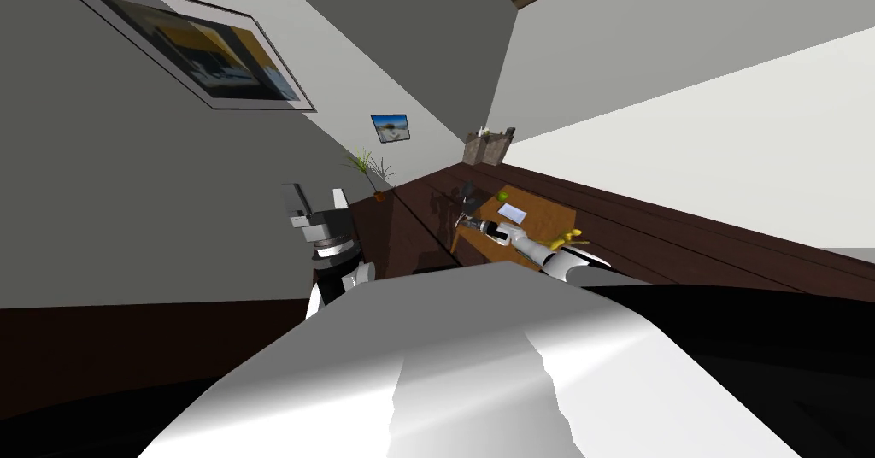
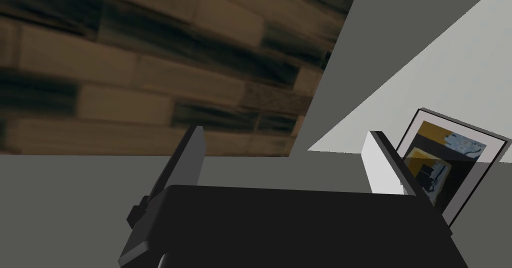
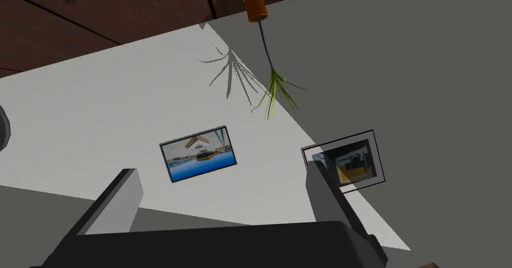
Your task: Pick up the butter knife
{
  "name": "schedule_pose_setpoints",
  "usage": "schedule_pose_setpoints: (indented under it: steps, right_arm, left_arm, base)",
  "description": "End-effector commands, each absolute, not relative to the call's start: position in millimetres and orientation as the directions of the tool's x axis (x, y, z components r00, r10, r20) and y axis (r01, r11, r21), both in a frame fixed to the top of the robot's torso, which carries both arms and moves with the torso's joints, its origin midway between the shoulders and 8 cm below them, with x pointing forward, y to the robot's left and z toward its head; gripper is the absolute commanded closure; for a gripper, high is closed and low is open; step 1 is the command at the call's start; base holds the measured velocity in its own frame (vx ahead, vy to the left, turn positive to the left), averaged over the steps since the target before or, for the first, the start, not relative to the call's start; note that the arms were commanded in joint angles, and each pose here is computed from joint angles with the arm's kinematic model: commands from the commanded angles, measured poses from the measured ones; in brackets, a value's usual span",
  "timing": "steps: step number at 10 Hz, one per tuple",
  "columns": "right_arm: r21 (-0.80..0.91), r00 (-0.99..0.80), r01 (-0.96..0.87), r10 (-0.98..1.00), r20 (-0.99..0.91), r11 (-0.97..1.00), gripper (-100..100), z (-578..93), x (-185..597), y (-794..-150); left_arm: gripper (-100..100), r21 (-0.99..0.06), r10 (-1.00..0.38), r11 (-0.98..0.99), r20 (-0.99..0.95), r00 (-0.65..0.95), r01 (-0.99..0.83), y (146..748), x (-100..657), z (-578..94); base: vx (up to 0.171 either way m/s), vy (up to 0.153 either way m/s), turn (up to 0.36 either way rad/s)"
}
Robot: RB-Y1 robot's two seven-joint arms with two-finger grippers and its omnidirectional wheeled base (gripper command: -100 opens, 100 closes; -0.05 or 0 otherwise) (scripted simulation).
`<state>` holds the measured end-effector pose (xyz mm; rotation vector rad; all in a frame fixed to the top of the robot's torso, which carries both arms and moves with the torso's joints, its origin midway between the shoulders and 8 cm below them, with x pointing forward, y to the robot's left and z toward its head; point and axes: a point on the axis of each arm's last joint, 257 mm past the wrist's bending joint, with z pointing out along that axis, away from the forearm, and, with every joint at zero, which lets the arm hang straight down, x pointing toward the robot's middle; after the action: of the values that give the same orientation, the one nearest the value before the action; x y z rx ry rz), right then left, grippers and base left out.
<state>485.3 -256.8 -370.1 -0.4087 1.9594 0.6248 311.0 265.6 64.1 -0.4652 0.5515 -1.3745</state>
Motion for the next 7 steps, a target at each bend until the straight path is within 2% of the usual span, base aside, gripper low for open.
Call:
schedule_pose_setpoints:
  steps: [1,7]
  right_arm:
    - [0.245,-0.451,-0.530,-0.025,-0.892,0.812,-100,-376,485,-263]
    - [0.162,-0.578,-0.466,-0.160,-0.800,0.870,-100,-444,441,-333]
  left_arm:
    - [0,-0.608,-0.990,0.142,-0.095,0.107,0.781,266,311,64]
    - [0,-0.608,-0.990,0.142,-0.095,0.107,0.781,266,311,64]
  base:
    - [0.014,-0.012,0.014]
    - [0.029,-0.029,0.097]
